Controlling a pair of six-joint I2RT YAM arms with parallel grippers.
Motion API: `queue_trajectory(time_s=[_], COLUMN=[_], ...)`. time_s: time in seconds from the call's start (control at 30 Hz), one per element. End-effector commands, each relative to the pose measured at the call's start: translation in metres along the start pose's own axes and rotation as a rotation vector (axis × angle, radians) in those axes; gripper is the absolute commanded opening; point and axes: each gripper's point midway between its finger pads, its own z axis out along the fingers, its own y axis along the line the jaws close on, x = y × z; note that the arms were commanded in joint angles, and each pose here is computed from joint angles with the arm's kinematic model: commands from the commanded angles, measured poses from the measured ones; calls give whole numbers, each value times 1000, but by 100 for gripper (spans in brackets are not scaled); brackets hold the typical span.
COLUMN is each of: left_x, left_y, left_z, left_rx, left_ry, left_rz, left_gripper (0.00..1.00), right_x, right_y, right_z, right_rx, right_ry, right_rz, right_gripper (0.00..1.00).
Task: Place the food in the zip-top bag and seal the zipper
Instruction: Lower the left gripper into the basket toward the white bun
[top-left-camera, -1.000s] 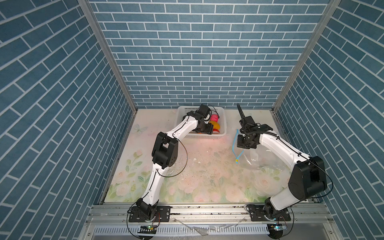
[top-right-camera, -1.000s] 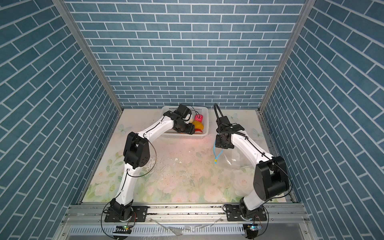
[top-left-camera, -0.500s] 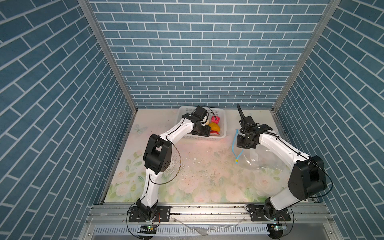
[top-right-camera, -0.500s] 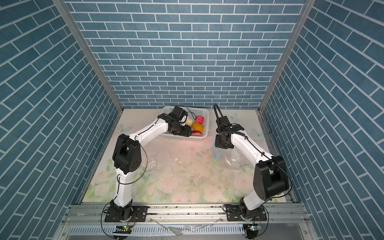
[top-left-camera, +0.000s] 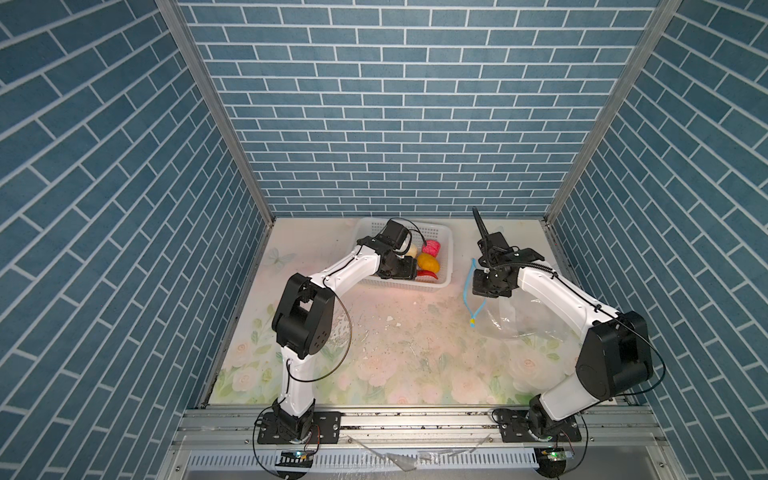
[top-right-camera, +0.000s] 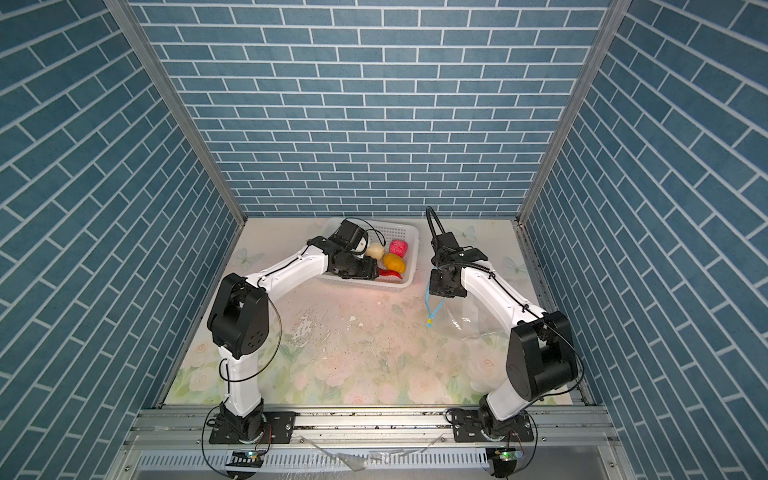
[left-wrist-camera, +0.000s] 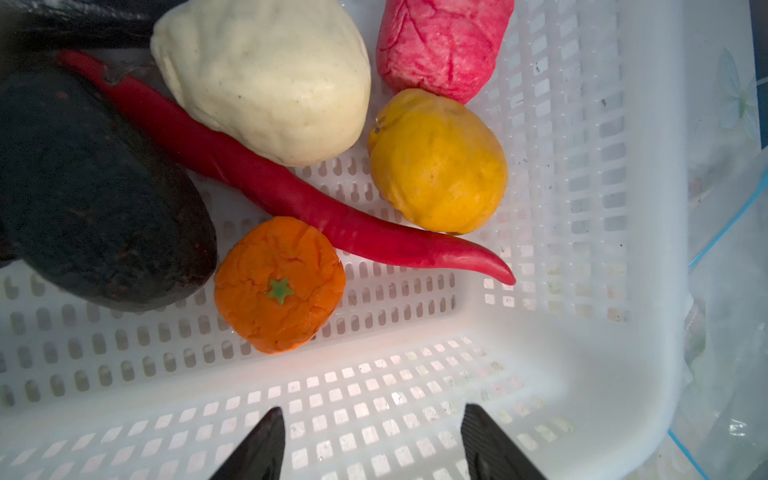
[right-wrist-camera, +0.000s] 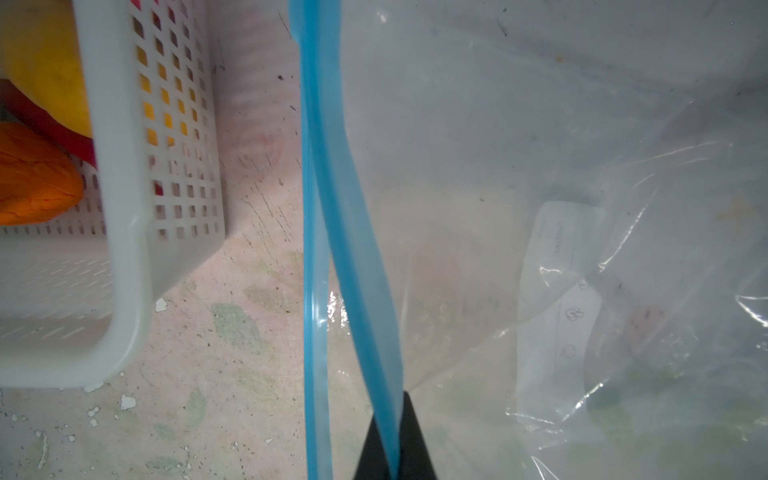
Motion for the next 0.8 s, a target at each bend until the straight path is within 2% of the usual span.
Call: queue_trajectory(time_s=[0.0, 0.13, 0.37, 0.77], left_x=[8, 0, 4, 24], left_y=[1, 21, 69, 64], left_z=[-9, -22, -24, -30], left_rx=[2, -68, -160, -98], left_ry=[-2, -43, -23, -19], left_rz=[-46, -36, -41, -89], left_gripper=[69, 71, 74, 75], right_x=[-2, -2, 1, 0], right_y=[3, 5, 7, 12], right_z=[-3, -1, 3, 11], right_rx=[-1, -5, -5, -3], right_ry=[-13, -11, -7, 8], right_rz=[-16, -18, -21, -25], right_gripper=[0, 0, 0, 0])
